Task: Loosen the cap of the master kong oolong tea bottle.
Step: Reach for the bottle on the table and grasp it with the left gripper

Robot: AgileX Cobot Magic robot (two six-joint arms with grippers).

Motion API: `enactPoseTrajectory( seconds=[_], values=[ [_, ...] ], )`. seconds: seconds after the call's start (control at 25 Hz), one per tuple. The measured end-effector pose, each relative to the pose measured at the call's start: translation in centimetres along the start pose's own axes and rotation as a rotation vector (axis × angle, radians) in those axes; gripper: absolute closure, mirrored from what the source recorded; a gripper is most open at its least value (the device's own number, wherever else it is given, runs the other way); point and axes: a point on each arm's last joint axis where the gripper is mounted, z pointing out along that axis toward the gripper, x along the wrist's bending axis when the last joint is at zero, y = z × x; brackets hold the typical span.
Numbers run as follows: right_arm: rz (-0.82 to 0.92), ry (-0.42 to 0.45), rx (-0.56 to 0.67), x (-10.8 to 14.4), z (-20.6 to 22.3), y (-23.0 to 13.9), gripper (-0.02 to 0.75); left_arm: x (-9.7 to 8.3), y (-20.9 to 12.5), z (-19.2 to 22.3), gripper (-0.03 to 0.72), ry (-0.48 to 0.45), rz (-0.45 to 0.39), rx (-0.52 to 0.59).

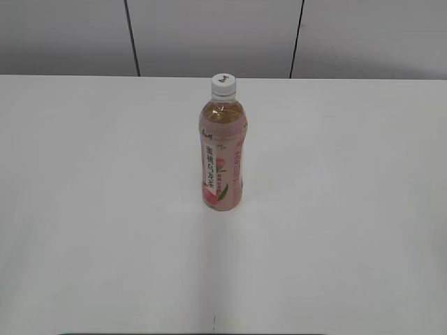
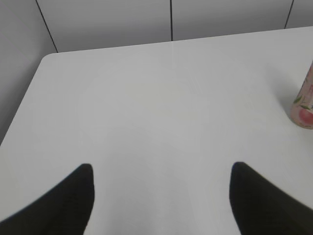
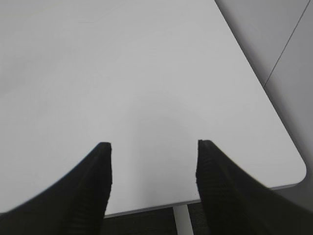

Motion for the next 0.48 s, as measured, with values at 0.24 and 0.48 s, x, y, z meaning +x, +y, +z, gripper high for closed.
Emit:
enactPoseTrajectory(
  seconds=[0.24, 0.48],
  values=[
    [0.000, 0.000, 0.000, 0.00, 0.00, 0.00, 0.318, 0.00, 0.00, 0.00, 0.174, 0.000, 0.000, 0.000],
    [0.000, 0.000, 0.000, 0.00, 0.00, 0.00, 0.318, 0.00, 0.00, 0.00, 0.174, 0.000, 0.000, 0.000]
  ],
)
